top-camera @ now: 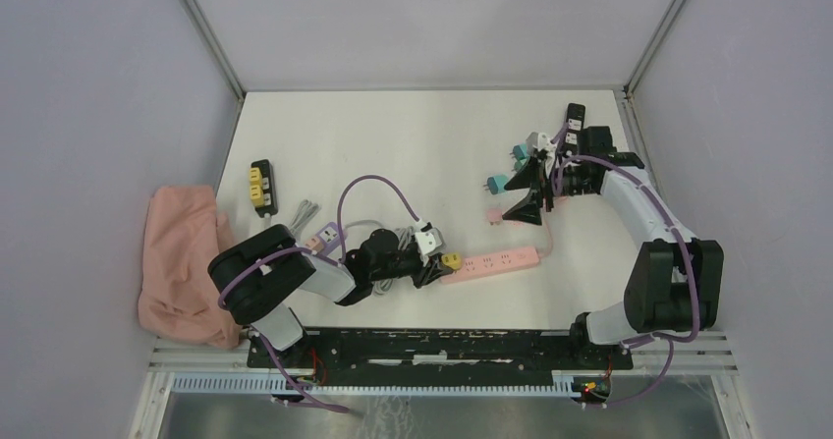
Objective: Pull the plug off the socket
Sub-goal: Place the plug at the center of the board, then remove the plug from the socket.
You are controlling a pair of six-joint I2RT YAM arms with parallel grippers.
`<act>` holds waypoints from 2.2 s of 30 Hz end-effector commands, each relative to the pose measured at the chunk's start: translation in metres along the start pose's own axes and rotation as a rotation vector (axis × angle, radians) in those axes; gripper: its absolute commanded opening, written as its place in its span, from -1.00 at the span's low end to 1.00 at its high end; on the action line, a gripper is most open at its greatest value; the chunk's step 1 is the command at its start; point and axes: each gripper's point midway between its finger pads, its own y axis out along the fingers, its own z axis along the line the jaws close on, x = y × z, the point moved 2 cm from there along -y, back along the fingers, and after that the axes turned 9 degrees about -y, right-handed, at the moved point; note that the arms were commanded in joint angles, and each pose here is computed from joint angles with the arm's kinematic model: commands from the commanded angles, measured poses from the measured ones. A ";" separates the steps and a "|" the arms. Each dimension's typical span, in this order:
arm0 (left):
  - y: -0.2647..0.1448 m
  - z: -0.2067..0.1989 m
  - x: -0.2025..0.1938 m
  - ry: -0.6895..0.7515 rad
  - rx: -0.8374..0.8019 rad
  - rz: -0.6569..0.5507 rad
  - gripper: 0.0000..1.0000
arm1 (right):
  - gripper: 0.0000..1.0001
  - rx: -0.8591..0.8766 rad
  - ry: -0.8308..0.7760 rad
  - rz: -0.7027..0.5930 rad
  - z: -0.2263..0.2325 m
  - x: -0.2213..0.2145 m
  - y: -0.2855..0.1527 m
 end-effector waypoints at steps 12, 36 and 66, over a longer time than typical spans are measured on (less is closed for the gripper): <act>-0.003 0.009 0.006 -0.034 0.063 -0.028 -0.85 | 0.99 0.303 -0.379 0.257 0.063 -0.055 0.039; -0.005 0.009 0.013 -0.055 0.076 -0.048 -0.94 | 1.00 0.419 -0.457 0.375 0.083 -0.079 0.066; -0.006 0.003 0.028 -0.051 0.049 -0.101 -0.94 | 0.95 0.427 -0.517 0.603 0.079 -0.113 0.083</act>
